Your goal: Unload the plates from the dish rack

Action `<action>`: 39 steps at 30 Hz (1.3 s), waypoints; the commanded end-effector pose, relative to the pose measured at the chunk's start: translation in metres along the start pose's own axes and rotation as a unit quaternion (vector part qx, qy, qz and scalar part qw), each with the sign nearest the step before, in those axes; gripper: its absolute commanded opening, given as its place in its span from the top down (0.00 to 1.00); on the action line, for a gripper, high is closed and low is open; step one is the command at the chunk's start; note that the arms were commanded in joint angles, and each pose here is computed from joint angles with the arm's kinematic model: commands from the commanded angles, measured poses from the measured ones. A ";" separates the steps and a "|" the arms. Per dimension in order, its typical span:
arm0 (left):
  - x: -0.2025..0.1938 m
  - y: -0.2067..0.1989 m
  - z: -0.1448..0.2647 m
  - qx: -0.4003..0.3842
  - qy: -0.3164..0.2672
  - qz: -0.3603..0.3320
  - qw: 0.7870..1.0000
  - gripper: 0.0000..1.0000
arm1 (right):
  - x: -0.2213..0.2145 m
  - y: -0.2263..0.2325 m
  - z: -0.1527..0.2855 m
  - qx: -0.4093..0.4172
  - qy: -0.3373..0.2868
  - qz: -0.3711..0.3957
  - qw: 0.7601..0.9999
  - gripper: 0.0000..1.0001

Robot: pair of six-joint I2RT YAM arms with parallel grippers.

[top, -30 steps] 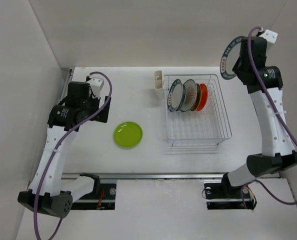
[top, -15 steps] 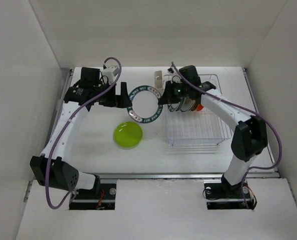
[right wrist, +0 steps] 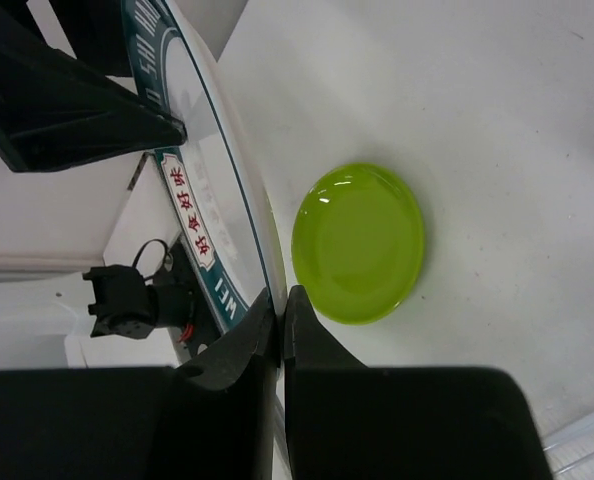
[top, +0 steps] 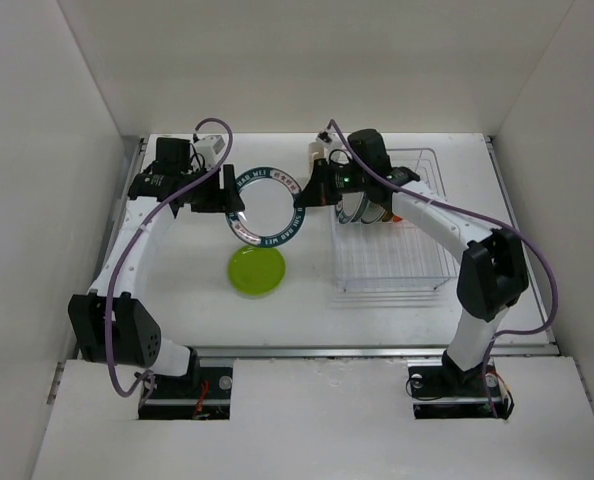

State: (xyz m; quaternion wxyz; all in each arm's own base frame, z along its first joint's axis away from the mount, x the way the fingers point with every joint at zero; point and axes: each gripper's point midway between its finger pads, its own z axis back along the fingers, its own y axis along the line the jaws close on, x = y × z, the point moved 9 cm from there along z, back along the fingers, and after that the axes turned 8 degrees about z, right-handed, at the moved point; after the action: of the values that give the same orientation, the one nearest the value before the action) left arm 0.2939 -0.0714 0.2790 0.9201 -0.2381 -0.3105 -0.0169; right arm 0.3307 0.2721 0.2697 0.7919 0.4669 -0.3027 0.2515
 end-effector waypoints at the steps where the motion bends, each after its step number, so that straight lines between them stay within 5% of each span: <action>1: 0.000 -0.002 0.002 -0.040 0.002 -0.017 0.999 0.43 | 0.009 0.012 -0.007 0.065 -0.021 0.030 0.997 1.00; 5: -0.005 -0.012 0.004 -0.097 0.023 -0.012 0.995 0.73 | 0.004 0.011 -0.014 0.079 -0.009 0.028 0.996 1.00; 6: -0.005 -0.012 0.004 -0.101 0.024 -0.012 0.994 0.96 | 0.004 0.009 -0.016 0.083 -0.006 0.027 0.996 1.00; 12: -0.008 -0.007 0.010 -0.134 0.043 0.028 0.990 1.00 | -0.001 0.002 -0.021 0.067 0.000 0.015 0.998 1.00; 15: -0.002 0.003 0.015 -0.134 0.036 0.064 0.988 1.00 | 0.006 0.003 -0.020 0.050 -0.005 0.013 0.999 0.66; 16: 0.002 0.009 0.017 -0.126 0.033 0.081 0.988 1.00 | 0.007 0.001 -0.019 0.030 -0.006 0.012 0.999 0.35; 20: 0.008 0.025 0.022 -0.110 0.018 0.106 0.988 1.00 | 0.030 0.015 0.003 -0.045 -0.035 0.029 0.998 0.00; 27: 0.028 0.080 0.012 -0.074 -0.023 0.201 0.976 1.00 | 0.076 0.025 0.077 -0.253 -0.132 0.025 0.958 0.00; 29: 0.031 0.102 0.008 -0.048 -0.030 0.222 0.973 1.00 | 0.086 0.015 0.108 -0.337 -0.168 0.003 0.927 0.00; 36: 0.032 0.171 -0.032 0.019 -0.004 0.278 0.960 1.00 | 0.054 -0.052 0.187 -0.527 -0.136 -0.102 0.833 0.00; 39: 0.030 0.190 -0.050 0.023 0.011 0.294 0.955 1.00 | 0.035 -0.074 0.198 -0.549 -0.116 -0.129 0.817 0.00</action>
State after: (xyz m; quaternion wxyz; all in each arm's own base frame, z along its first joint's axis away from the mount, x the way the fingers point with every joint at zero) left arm 0.3641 0.0697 0.1659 0.9000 -0.2933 -0.1771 0.2693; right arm 0.3651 0.0860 0.3635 0.8678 0.0769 -0.4834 -0.0860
